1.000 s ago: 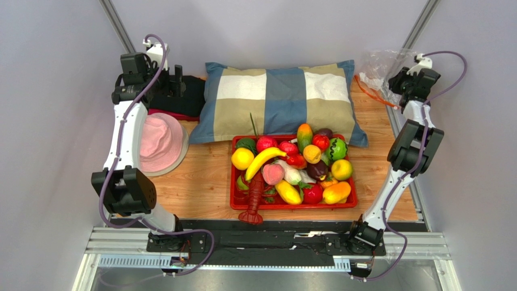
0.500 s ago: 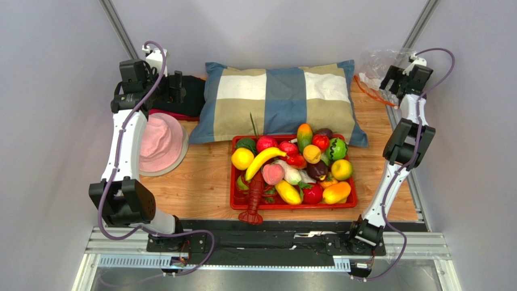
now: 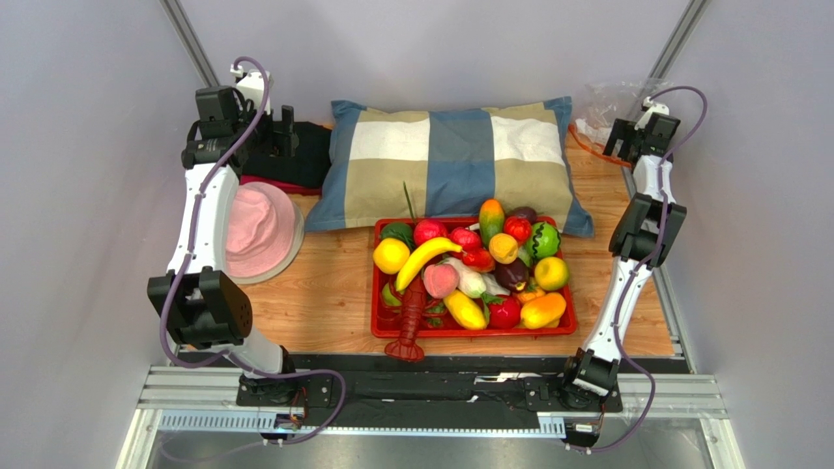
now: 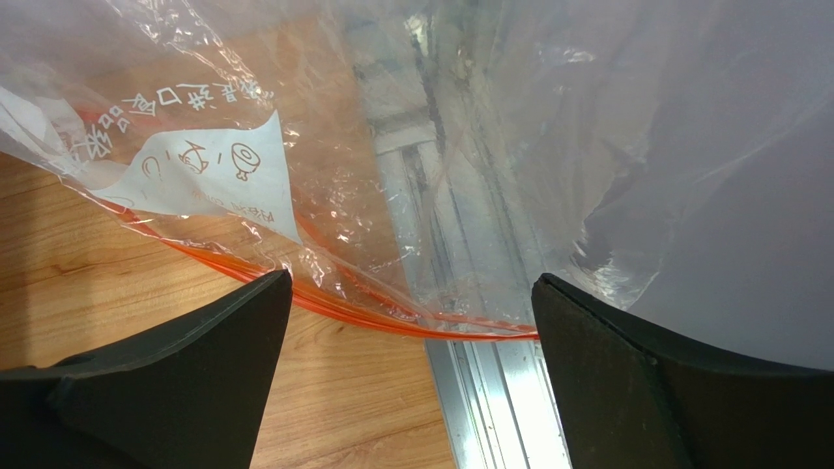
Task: Place the food in the zip-top bag and seal the zipper
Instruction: Pick up the zipper food storage bag at the corner of the board.
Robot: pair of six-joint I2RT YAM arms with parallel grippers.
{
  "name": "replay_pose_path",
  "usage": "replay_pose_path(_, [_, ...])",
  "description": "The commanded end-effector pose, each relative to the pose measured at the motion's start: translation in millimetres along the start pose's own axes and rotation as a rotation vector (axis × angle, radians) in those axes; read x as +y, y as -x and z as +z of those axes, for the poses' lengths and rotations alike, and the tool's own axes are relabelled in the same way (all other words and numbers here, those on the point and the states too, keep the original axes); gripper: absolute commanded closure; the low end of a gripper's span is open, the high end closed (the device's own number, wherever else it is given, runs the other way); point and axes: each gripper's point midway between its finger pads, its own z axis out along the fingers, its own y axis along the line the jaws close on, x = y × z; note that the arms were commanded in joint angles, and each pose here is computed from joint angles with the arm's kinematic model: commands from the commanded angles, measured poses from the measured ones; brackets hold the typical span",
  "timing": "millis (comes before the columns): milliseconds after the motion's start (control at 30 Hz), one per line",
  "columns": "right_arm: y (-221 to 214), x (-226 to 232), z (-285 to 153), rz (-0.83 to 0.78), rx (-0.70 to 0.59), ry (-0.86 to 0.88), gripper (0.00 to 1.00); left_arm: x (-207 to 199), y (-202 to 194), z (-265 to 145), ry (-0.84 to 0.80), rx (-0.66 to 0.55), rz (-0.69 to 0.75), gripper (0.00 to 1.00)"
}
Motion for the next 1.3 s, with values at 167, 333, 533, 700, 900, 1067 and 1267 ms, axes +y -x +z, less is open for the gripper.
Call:
replay_pose_path(167, [40, 6, 1, -0.106, -0.101, 0.006, 0.22, 7, 19, 10, 0.013, -0.028, 0.026, 0.01])
replay_pose_path(333, [39, 28, 2, -0.166, -0.118, 0.125, 0.83, 9, 22, 14, 0.016, -0.035, 0.035, 0.01])
replay_pose_path(533, [82, 67, -29, -0.368, -0.264, 0.267, 1.0, 6, 25, 18, -0.009, -0.041, 0.032, 0.01])
replay_pose_path(700, [144, 76, -87, -0.658, -0.389, 0.232, 0.67, -6, 20, 16, -0.077, -0.027, 0.037, 0.01])
replay_pose_path(900, [192, 70, -108, -0.913, -0.518, 0.098, 0.31, -15, 11, 12, -0.113, -0.01, 0.028, 0.01])
replay_pose_path(1067, [203, 71, -82, -1.102, -0.56, -0.021, 0.24, -14, 12, 10, -0.11, -0.013, 0.035, 0.01])
replay_pose_path(1267, [192, 80, -46, -1.341, -0.578, -0.07, 0.09, -13, 17, 9, -0.103, -0.024, 0.043, 0.01])
